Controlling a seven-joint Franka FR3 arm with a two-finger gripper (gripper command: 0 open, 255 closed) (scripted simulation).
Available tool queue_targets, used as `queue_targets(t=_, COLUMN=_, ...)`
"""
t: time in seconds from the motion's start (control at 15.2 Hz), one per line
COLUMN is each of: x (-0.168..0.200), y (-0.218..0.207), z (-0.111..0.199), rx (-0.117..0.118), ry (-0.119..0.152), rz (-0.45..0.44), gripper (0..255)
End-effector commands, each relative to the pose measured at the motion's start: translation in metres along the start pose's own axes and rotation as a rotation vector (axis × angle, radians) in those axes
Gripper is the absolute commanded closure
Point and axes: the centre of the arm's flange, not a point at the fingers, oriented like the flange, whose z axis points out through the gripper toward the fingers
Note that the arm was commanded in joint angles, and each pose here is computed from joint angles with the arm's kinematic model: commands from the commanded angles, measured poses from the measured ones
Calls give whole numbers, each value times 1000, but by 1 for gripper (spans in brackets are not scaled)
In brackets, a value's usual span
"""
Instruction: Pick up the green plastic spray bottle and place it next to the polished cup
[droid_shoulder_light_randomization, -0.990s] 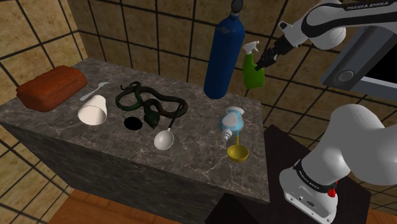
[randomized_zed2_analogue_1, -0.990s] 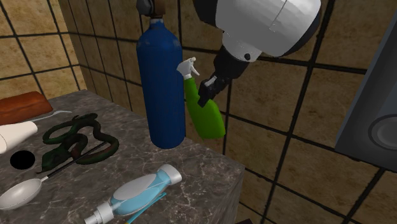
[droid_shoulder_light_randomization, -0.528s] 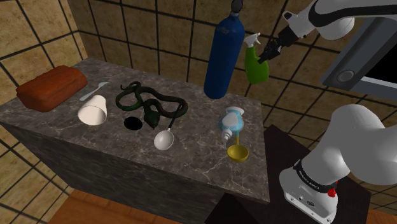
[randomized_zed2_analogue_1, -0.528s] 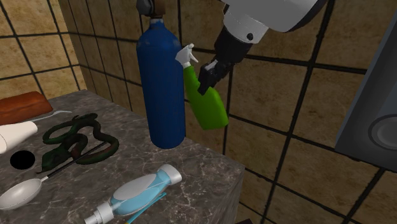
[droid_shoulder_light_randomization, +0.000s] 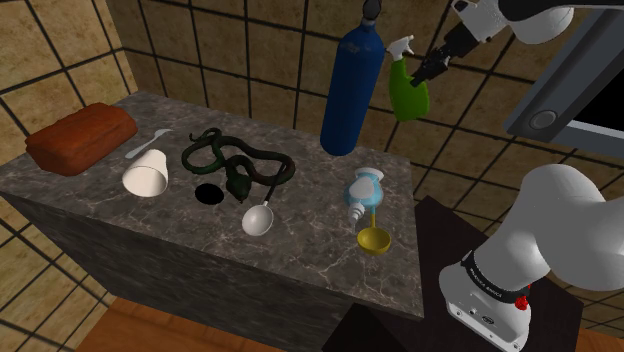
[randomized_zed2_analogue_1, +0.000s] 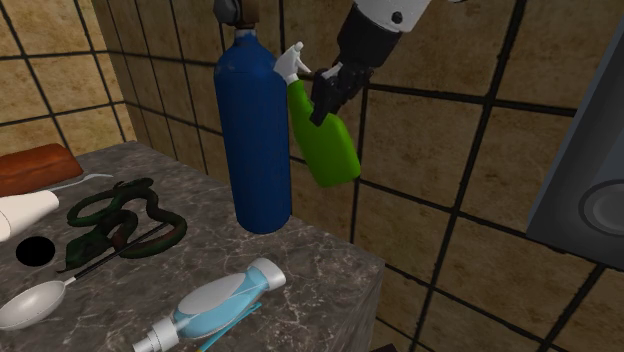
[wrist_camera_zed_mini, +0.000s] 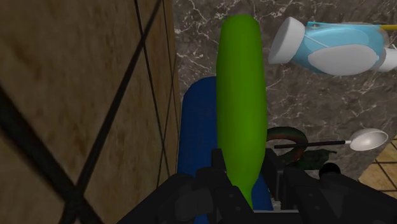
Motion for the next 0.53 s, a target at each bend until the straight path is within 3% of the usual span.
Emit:
queue_targets(t=0.0, x=4, y=1, z=-10, rx=0, ry=0, rz=0, gripper=255)
queue_targets(t=0.46, x=23, y=0, z=-42, rx=0, ry=0, rz=0, gripper=255)
